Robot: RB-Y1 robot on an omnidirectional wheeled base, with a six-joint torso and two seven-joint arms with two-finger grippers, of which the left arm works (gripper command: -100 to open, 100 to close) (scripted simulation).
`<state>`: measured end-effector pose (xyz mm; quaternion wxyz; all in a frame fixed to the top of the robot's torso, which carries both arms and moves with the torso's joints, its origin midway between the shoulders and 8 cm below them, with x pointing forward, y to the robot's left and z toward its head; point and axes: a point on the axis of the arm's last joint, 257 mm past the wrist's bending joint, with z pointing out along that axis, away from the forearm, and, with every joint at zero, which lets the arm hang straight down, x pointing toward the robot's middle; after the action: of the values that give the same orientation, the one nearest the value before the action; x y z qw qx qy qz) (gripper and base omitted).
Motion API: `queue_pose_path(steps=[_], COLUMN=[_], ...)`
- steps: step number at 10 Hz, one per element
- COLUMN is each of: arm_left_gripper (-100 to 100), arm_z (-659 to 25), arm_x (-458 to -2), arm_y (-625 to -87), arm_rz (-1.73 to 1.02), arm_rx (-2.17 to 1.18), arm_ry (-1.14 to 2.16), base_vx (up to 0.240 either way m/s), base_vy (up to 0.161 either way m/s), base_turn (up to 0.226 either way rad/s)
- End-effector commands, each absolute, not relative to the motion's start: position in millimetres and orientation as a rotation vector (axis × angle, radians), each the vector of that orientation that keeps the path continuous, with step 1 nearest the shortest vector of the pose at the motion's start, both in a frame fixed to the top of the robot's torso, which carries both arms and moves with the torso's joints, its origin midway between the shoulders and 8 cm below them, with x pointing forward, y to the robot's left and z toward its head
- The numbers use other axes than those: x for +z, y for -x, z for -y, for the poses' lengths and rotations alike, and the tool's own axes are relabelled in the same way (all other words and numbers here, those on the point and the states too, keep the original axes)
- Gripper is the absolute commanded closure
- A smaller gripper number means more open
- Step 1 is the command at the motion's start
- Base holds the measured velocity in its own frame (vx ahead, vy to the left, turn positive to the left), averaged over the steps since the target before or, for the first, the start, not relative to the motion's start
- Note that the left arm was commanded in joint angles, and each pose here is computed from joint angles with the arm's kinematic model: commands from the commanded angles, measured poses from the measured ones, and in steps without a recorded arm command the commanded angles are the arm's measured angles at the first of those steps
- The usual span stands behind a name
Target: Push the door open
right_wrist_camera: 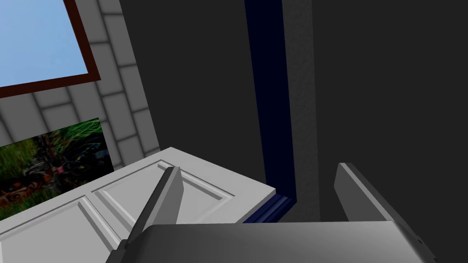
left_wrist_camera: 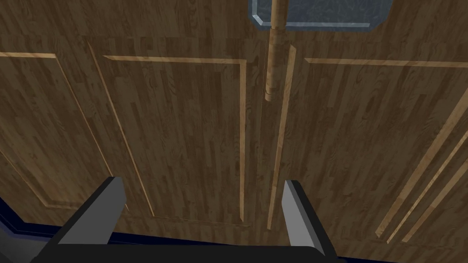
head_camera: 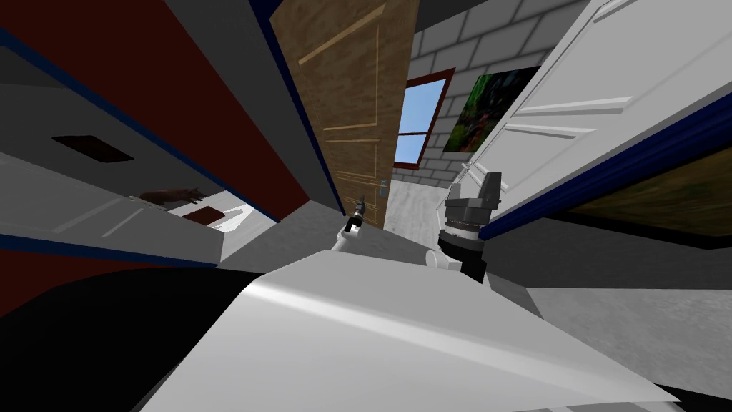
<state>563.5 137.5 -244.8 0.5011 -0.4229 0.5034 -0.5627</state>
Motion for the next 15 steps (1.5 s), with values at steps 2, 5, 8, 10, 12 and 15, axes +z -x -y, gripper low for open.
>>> queue_pose_path(steps=[2,5,8,10,12,15], arm_left_gripper=[-100,-100,-100,-100,-100,-100], arm_z=[-126,-112,-94,-86,-74,-58], arm_x=[-254,-264,-274,-278,-284,-290], arm_y=[-569,-574,-579,-581,-583,-584], arm_rz=[-1.244,-1.275,-1.312,-1.327,-1.35,-1.377], arm_rx=[-1.364,-1.367,-1.372,-1.375,-1.379,-1.386], arm_ry=[1.033,1.044,1.056,1.061,1.068,1.076], base_vx=[0.083,0.081,0.101,0.104,0.078,0.093], base_vy=[0.058,0.039,0.054,0.052,0.047,0.06], base_turn=[-0.047,-0.052,-0.049,-0.046,-0.044,-0.04])
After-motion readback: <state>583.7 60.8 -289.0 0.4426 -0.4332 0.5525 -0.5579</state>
